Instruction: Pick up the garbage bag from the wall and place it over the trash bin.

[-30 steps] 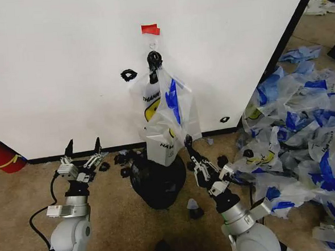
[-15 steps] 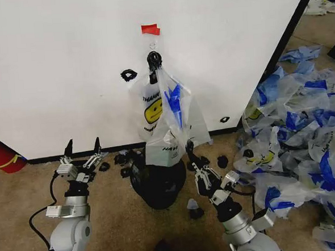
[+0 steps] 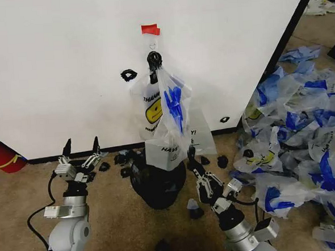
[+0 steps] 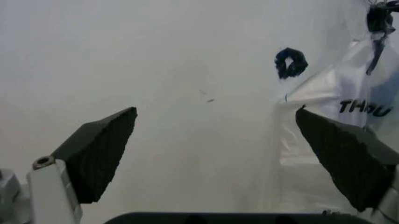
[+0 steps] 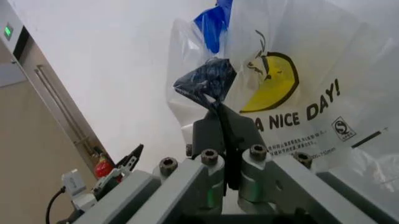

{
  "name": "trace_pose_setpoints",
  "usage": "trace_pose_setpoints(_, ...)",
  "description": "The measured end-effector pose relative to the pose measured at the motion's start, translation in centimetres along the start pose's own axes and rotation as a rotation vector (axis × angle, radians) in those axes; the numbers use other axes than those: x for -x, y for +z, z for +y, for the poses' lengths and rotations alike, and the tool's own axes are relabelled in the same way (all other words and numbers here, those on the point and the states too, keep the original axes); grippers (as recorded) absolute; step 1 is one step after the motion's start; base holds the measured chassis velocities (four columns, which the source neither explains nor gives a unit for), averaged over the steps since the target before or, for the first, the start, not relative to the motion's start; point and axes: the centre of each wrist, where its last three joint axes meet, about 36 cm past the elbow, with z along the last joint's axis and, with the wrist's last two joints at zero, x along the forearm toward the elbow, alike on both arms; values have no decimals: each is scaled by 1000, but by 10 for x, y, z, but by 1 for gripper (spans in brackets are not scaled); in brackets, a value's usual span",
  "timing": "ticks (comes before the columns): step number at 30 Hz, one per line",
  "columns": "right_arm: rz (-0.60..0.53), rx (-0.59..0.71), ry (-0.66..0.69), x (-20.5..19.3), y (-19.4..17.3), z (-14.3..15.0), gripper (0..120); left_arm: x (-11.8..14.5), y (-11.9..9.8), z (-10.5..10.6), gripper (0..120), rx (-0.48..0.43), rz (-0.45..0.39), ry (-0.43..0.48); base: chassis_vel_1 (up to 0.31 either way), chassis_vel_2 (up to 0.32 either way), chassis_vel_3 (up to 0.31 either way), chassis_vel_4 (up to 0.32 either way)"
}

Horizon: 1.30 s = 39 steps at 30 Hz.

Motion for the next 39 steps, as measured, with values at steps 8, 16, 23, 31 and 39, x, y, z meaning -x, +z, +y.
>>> trace_pose_setpoints(8, -18, -3, 12, -12, 5, 7, 0, 0, -3, 0, 100, -1, -6, 3, 0, 0, 0, 0)
trace_pose_setpoints(16, -30, -6, 30, -24, 6, 13, 0, 0, -6, -3, 100, -6, -13, 11, 0, 0, 0, 0)
trace_pose_setpoints(23, -29, -18, 44, -38, 8, 19, 0, 0, -6, -5, 100, -10, -13, 18, 0, 0, 0, 0)
trace_pose_setpoints(31, -25, -34, 51, -59, 12, 26, 0, 1, -6, -9, 100, -19, -14, 26, 0, 0, 0, 0)
trace_pose_setpoints(39, -22, -45, 64, -72, 14, 30, 0, 0, -4, -12, 100, -25, -14, 29, 0, 0, 0, 0)
